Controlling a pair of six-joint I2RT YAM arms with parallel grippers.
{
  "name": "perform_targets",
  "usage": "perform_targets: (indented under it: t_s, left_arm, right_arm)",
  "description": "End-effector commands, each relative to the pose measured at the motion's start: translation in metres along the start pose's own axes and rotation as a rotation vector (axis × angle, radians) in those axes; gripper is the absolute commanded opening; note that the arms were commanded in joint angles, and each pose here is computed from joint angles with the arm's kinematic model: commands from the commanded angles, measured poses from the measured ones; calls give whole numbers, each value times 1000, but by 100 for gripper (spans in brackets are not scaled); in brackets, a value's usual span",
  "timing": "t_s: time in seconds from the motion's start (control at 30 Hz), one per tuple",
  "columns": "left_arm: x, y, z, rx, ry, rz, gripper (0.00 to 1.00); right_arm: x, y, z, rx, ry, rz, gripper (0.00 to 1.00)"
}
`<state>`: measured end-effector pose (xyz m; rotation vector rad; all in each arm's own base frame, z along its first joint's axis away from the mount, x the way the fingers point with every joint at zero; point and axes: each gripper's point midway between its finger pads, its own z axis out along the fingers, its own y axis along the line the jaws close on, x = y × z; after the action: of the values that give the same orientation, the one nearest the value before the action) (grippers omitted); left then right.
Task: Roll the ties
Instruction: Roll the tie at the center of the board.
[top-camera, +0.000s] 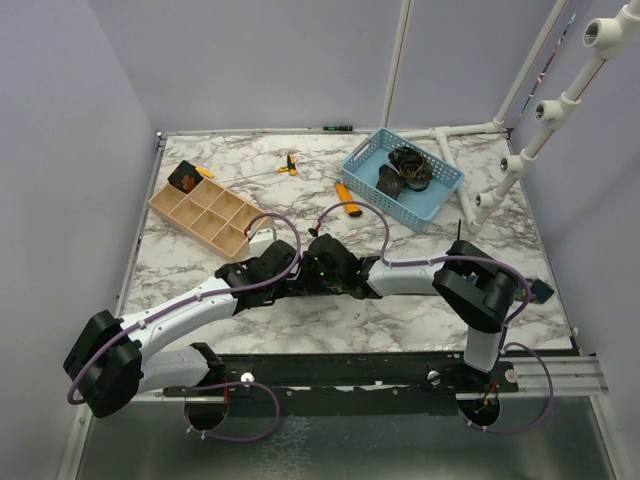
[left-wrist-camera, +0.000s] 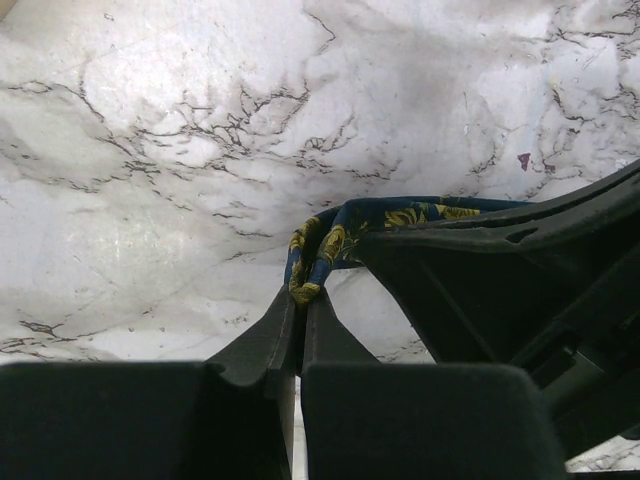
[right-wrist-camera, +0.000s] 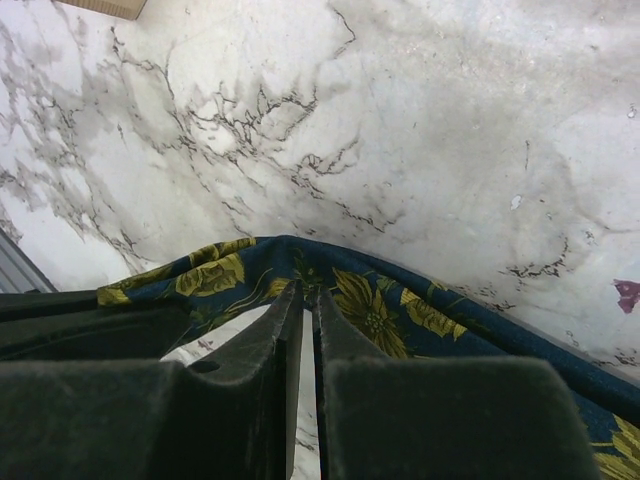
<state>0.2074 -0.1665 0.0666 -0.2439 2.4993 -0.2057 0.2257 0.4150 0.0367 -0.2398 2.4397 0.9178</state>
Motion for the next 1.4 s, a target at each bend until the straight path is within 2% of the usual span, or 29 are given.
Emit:
perform_targets:
  t_s: [0.0,0.37,0.57,0.83,1.07,1.37]
  left_arm:
    - [0,4,-4,-5,-15,-9,0]
    - [3,-19,-6,66,22,-12,0]
    - [7,-40,5,75,38,34,0]
    - [3,-27,27,-52,9,101,0]
    - [-1,-24,28,-76,-4,120,0]
    - [-1,-21,27,-86,-7,122,0]
  right_arm:
    - [-4,-6,10,34,2,-11,12]
    - [30,-1,37,-54,143,11,12]
    - [46,-3,46,-93,187,35,11]
    - [23,-9,28,-45,52,58,12]
    - [1,-3,13,-24,-31,85,26]
    - [-11,-22,-3,94,-84,114,30]
